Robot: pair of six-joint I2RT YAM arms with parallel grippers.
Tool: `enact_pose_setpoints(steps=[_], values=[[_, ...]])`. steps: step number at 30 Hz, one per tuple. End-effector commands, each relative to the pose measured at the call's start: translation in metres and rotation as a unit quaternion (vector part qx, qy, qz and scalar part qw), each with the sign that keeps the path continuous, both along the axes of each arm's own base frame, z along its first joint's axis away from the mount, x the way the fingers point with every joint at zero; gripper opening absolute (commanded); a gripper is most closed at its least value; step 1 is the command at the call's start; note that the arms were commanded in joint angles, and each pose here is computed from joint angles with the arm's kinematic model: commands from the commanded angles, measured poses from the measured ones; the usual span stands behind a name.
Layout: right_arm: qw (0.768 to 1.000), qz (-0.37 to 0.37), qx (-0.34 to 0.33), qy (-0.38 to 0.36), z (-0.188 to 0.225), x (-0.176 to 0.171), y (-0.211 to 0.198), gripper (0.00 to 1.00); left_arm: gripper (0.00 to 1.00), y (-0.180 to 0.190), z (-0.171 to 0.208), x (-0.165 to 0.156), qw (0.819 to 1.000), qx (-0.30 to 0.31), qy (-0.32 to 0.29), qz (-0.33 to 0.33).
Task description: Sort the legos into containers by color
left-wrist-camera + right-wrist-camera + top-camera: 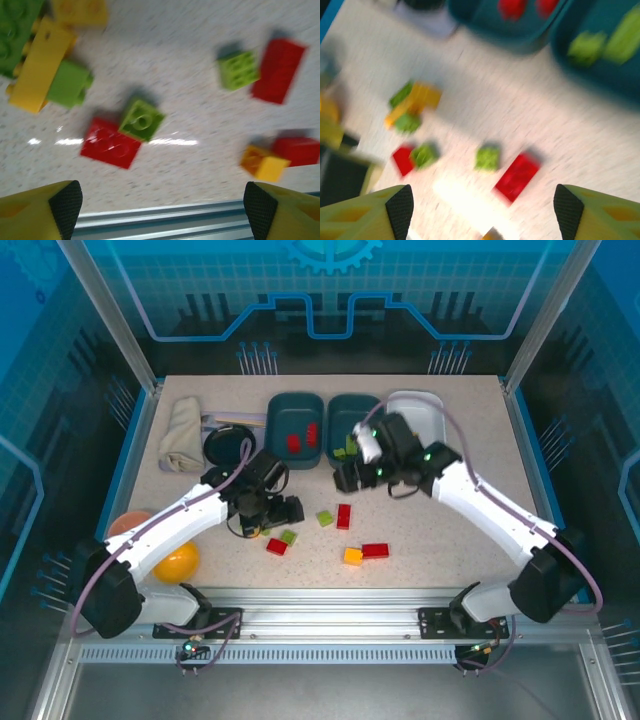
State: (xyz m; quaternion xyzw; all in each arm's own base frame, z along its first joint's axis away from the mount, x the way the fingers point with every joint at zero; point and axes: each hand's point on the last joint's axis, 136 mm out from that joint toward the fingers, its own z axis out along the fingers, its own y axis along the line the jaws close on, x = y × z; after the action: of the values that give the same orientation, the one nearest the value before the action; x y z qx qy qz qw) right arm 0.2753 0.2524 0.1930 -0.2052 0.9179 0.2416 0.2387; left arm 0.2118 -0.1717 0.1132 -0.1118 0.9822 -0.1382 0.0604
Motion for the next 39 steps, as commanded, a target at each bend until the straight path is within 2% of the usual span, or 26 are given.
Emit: enact_pose_setpoints(steps=[1, 4, 7, 13, 16, 23, 32, 35, 39], values=[[0.997, 0.039, 0.042, 0.047, -0.027, -0.039, 0.023, 0.80, 0.89, 0.007, -0.023, -0.024, 0.998, 0.026, 0.036, -0.054], [0.995, 0.061, 0.032, 0.070, -0.048, -0.069, 0.030, 0.81, 0.91, 0.009, -0.039, -0.028, 0.994, 0.060, 0.045, -0.083], [0.993, 0.066, 0.032, 0.092, -0.061, -0.082, 0.031, 0.81, 0.93, 0.008, -0.050, -0.024, 0.992, 0.072, 0.043, -0.099], [0.993, 0.069, 0.039, 0.091, -0.060, -0.085, 0.031, 0.81, 0.90, 0.003, -0.070, -0.023, 0.984, 0.092, 0.057, -0.140], [0.993, 0.065, 0.040, 0.091, -0.061, -0.085, 0.030, 0.81, 0.89, 0.012, -0.079, -0.025, 0.980, 0.121, 0.065, -0.143], [0.994, 0.055, 0.035, 0.091, -0.061, -0.085, 0.025, 0.81, 0.86, 0.014, -0.093, -0.024, 0.977, 0.133, 0.069, -0.155], [0.994, 0.050, 0.032, 0.095, -0.062, -0.083, 0.026, 0.80, 0.74, 0.012, -0.106, -0.020, 0.975, 0.137, 0.066, -0.163], [0.994, 0.048, 0.031, 0.096, -0.062, -0.082, 0.025, 0.80, 0.65, 0.010, -0.107, -0.018, 0.975, 0.134, 0.063, -0.164], [0.994, 0.046, 0.030, 0.094, -0.062, -0.081, 0.024, 0.78, 0.47, 0.008, -0.106, -0.019, 0.976, 0.128, 0.063, -0.165]])
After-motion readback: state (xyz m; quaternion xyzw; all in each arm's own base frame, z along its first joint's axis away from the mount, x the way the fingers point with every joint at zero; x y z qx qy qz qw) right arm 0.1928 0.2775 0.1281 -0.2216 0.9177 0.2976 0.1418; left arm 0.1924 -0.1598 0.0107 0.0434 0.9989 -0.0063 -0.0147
